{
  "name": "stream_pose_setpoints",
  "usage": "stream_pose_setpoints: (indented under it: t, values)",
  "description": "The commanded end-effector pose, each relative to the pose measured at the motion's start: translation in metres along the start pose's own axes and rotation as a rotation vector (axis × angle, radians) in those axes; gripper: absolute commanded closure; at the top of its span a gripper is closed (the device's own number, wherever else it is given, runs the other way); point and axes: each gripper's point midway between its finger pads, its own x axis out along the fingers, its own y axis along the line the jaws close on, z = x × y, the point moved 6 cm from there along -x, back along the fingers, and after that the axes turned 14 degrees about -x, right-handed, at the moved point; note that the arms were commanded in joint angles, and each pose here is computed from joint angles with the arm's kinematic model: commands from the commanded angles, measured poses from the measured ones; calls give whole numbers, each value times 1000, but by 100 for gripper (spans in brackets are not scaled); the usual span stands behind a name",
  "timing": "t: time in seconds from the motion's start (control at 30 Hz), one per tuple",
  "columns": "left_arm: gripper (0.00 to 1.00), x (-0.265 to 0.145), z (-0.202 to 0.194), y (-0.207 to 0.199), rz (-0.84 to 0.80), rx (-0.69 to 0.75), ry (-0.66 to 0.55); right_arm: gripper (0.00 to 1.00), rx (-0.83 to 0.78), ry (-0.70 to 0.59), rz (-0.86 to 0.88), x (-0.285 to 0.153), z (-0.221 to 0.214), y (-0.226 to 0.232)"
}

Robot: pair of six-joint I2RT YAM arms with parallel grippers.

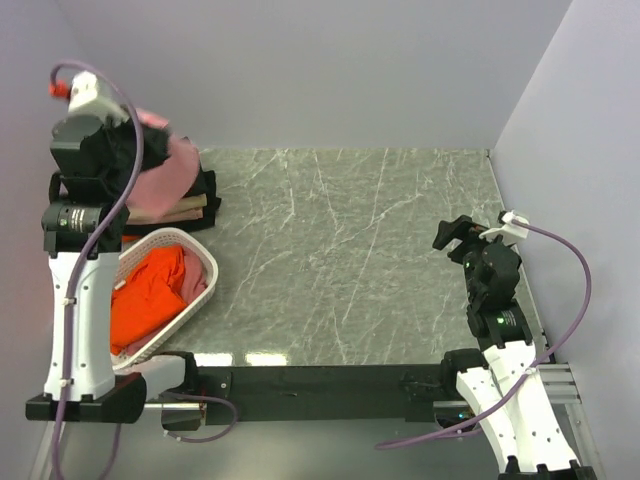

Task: Fold and stack the t-shirts
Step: Move the tshirt to the center of the board, then flatten the tshirt out

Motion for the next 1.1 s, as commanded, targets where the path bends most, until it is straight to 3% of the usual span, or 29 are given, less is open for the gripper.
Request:
stream_pose_setpoints:
  t: [0.0,0.13,0.3,0.4,0.43,0.47,0.53,0.7,0.77,0.9,1.07]
  values:
    - [99,-22,-3,-99,-513,0,165,10,15,-62,-13,-3,24,0]
    - [100,-40,-10,-166,-801,-34,234,10,13,-56,-24,-2,23,-1]
    - [99,1,-71,-170,-707,-27,356,10,8,-41,-35,0,21,-2]
    - [80,32,-129,-136,-496,-2,429,9,9,-39,-39,1,21,-2]
    - [49,40,-146,-123,-429,0,453,9,8,-36,-37,1,20,-2]
    - [33,46,-162,-110,-362,7,472,9,7,-32,-35,2,20,-1]
    - [18,58,-211,-75,-240,34,563,9,2,-23,-22,4,18,0]
    - [14,56,-288,-42,-146,87,686,12,-19,27,50,12,10,10]
    - [14,48,-311,-52,-167,118,681,13,-20,69,56,18,4,13]
    - [12,23,-369,-70,-205,196,761,15,-9,223,74,27,-20,18]
    - [10,1,-412,-70,-233,172,834,21,5,460,129,41,-66,32]
